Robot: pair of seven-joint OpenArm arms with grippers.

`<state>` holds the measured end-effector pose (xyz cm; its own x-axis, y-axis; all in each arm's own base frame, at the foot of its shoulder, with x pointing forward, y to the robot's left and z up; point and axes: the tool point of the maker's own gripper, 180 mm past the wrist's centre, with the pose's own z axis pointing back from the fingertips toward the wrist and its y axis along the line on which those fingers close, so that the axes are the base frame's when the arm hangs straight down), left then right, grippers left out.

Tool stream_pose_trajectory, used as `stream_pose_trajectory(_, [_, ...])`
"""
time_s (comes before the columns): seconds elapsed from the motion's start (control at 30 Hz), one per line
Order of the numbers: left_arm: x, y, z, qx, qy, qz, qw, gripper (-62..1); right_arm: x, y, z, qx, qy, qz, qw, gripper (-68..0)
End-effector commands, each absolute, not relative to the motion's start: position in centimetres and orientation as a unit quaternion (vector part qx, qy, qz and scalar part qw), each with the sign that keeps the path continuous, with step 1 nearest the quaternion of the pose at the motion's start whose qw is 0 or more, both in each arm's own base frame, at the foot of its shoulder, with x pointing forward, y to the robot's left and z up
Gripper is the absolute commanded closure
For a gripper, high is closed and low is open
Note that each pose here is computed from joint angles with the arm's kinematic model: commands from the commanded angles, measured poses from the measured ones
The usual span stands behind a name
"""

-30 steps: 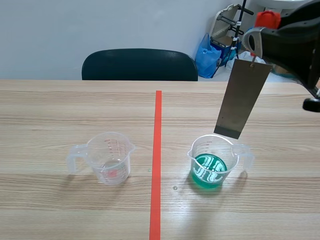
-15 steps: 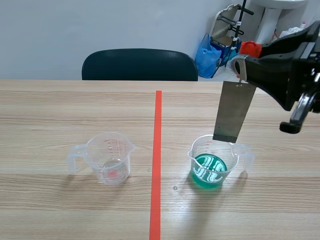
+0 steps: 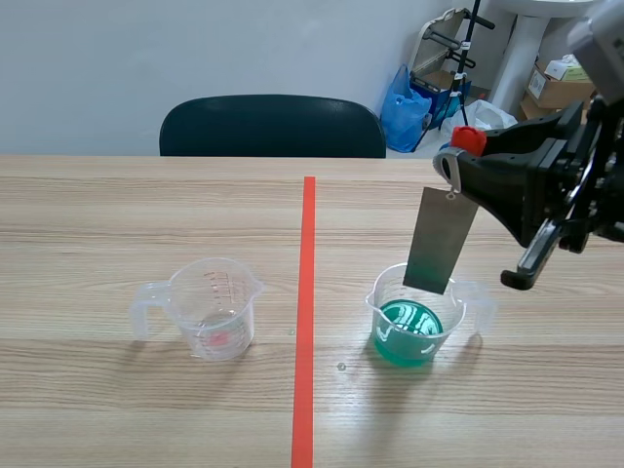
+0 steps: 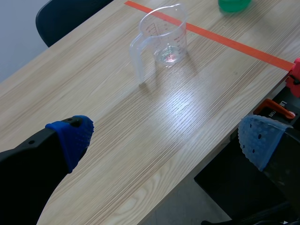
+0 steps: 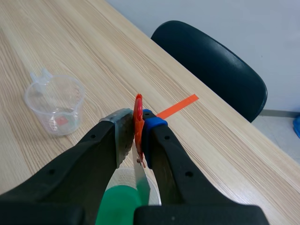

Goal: Do the redox reaction experiment

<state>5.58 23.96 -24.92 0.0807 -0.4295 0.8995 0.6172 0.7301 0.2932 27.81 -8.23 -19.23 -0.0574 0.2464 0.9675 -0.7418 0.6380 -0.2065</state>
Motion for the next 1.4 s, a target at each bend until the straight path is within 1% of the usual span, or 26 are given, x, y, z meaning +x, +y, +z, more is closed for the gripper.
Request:
stream_pose_trajectory(0.0, [5.7, 23.7, -24.4, -0.084, -0.587, -0.351, 0.725, -62.3, 28.1, -8.1, -18.7, 0.204, -0.632, 0.377, 0.645, -0.6])
stream_pose_trajectory(0.37, [5.7, 23.7, -24.4, -0.084, -0.587, -0.351, 0.725, -62.3, 28.8, -7.1, -22.4, 0.226, -0.611, 0.363, 0.666, -0.6])
stream_pose_trajectory(0.57, [5.7, 23.7, -24.4, -0.084, -0.587, -0.351, 0.725, -62.3, 28.6, -6.8, -23.7, 0.233, -0.600, 0.362, 0.674, -0.6])
stream_pose_trajectory(1.37, [5.7, 23.7, -24.4, -0.084, -0.587, -0.351, 0.725, -62.3, 28.4, -6.7, -24.7, 0.214, -0.588, 0.389, 0.676, -0.6])
